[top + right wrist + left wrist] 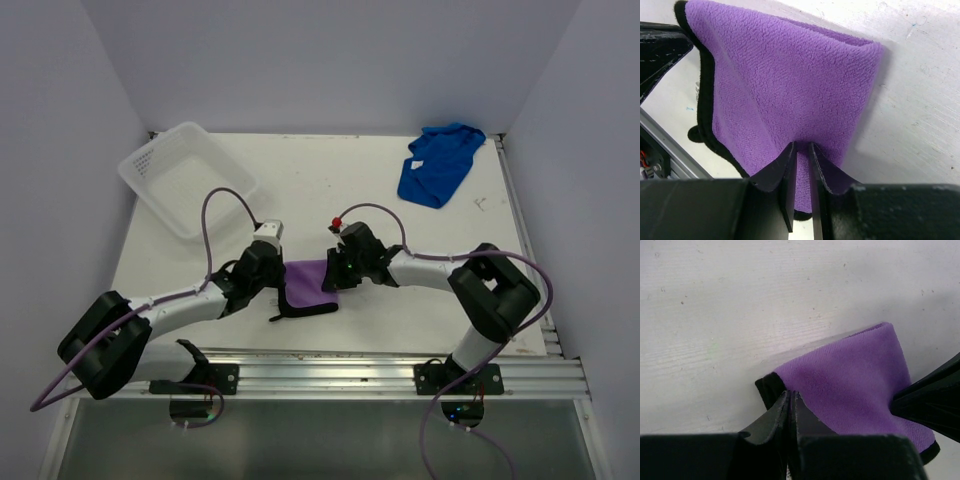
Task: Roll the towels
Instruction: Roll the towel
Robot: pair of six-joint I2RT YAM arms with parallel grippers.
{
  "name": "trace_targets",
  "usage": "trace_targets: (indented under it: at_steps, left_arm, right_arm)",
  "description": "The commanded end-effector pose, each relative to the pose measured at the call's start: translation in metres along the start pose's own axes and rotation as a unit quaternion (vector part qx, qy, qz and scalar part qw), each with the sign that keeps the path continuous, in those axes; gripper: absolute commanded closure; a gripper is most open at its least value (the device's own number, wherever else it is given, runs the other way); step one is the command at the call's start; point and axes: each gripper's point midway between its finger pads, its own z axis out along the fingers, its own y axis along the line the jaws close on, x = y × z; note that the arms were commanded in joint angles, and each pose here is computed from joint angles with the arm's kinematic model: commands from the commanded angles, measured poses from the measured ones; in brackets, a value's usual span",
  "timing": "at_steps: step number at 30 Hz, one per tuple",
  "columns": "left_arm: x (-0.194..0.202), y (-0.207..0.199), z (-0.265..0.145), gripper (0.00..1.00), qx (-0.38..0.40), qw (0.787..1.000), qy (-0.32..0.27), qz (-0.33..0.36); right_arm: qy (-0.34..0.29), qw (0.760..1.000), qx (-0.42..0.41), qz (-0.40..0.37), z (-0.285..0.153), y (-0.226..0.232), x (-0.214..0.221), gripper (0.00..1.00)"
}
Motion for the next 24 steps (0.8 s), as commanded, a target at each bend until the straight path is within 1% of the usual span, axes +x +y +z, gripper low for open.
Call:
trace_targets:
  at_steps: [1,6,9,10,12,14,16,17,19,20,23,24]
  left_arm:
    - [-0.022,-0.001,0.0,0.92,-0.01,1.0,-0.024,0.011]
    - [-0.024,0.003,-0.002,0.92,-0.017,0.999,-0.025,0.019]
    - [-0.02,0.007,-0.001,0.92,-0.022,0.999,-0.018,0.028]
    - [-0.021,0.009,0.0,0.92,-0.024,0.999,-0.016,0.027]
    - [-0.022,0.011,0.0,0.91,-0.025,0.999,-0.013,0.028]
    - [-0.025,0.013,-0.001,0.85,-0.028,0.999,-0.015,0.022]
    - [-0.035,0.011,-0.006,0.79,-0.025,0.999,-0.026,0.014]
    - [-0.04,0.008,-0.007,0.73,-0.022,0.999,-0.032,0.007]
    - [-0.048,0.005,-0.013,0.66,-0.016,0.999,-0.041,0.0]
    - [-0.054,0.002,-0.015,0.64,-0.013,0.999,-0.047,-0.004]
    - [-0.07,-0.003,-0.023,0.59,-0.006,0.998,-0.066,-0.007]
    - [-0.066,0.0,-0.025,0.59,-0.013,0.998,-0.055,-0.004]
  right_arm:
    - [-0.004,1.0,-0.015,-0.002,-0.002,0.01,-0.006,0.8]
    - [-0.001,1.0,-0.016,0.009,0.011,0.001,0.004,0.8]
    - [-0.013,1.0,-0.026,0.01,0.003,0.01,-0.005,0.77]
    - [-0.027,0.999,-0.035,0.001,-0.005,0.02,-0.015,0.75]
    - [-0.033,0.999,-0.029,-0.005,-0.014,0.023,-0.021,0.73]
    - [-0.046,0.998,-0.028,-0.023,-0.028,0.03,-0.032,0.72]
    - [-0.046,0.998,-0.012,-0.031,-0.036,0.026,-0.032,0.69]
    - [-0.057,0.998,-0.009,-0.036,-0.044,0.028,-0.037,0.69]
    - [-0.064,0.997,0.02,-0.029,-0.05,0.015,-0.035,0.64]
    - [-0.077,0.996,0.02,-0.026,-0.059,0.016,-0.038,0.63]
    - [-0.108,0.993,0.044,0.012,-0.069,-0.002,-0.038,0.57]
    - [-0.119,0.992,0.042,0.022,-0.071,-0.003,-0.039,0.56]
